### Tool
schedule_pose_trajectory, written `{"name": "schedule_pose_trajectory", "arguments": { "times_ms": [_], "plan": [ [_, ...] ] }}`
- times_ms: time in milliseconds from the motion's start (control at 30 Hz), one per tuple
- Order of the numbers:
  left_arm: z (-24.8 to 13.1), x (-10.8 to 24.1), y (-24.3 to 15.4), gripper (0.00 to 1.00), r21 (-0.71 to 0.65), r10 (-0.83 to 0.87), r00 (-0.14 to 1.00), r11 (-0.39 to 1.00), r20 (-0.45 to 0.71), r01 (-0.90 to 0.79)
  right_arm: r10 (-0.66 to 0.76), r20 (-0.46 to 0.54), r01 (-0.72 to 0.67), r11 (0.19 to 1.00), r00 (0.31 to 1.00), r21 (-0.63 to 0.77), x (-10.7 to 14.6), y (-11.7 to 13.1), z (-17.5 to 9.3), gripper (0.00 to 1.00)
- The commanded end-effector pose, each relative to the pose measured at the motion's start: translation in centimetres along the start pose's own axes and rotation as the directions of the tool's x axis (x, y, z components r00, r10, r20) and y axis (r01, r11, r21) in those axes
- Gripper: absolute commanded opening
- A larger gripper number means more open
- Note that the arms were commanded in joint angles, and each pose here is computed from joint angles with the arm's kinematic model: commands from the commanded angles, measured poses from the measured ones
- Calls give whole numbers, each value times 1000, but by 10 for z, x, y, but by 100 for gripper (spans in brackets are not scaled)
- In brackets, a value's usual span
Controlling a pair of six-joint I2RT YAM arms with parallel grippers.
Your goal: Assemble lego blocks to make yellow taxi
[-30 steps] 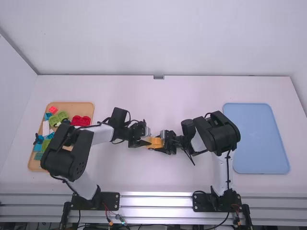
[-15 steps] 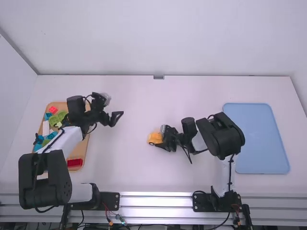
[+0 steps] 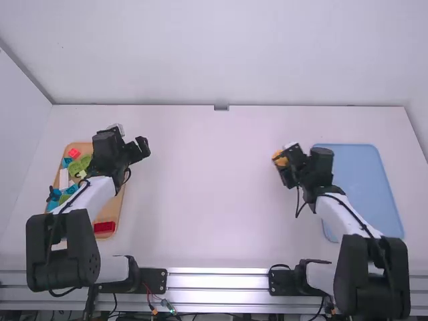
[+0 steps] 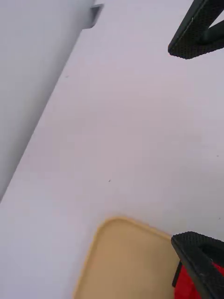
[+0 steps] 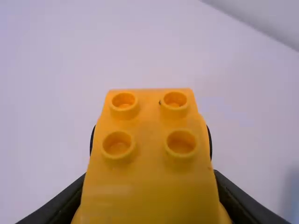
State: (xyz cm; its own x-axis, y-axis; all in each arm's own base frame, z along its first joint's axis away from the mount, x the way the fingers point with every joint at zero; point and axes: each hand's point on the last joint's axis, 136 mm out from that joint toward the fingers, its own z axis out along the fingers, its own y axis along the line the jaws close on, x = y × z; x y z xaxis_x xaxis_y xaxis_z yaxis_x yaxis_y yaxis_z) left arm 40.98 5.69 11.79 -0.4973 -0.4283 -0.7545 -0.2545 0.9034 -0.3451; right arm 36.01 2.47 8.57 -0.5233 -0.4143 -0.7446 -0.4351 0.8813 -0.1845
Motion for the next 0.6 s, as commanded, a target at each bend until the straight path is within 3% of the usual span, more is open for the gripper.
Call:
{"name": "schedule_pose_trajectory", "arguments": {
  "times_ms": [0, 67, 167, 267, 400, 567],
  "plan": [
    [-2, -4, 3, 99, -26, -37, 999, 999, 26, 38, 176, -64, -150, 944, 982, 293, 29, -74, -28, 47],
    [-2, -6, 2, 99, -24, -39, 999, 999, 33, 40, 244, -67, -208, 918, 968, 339, 43, -92, -38, 48],
    [-2, -9, -1, 99, -8, -36, 998, 999, 46, 37, 442, -49, -374, 810, 896, 452, 89, -133, -60, 50],
    [-2, -11, -2, 99, -1, -73, 996, 997, 54, 73, 529, -47, -438, 746, 847, 501, 121, -152, -68, 51],
    [-2, -9, -1, 99, -1, -170, 984, 985, 44, 170, 594, -64, -495, 720, 802, 486, 151, -156, -59, 52],
    [-2, -6, -1, 99, -5, -178, 983, 984, 35, 178, 627, -100, -515, 710, 772, 480, 176, -154, -45, 69]
  ]
}}
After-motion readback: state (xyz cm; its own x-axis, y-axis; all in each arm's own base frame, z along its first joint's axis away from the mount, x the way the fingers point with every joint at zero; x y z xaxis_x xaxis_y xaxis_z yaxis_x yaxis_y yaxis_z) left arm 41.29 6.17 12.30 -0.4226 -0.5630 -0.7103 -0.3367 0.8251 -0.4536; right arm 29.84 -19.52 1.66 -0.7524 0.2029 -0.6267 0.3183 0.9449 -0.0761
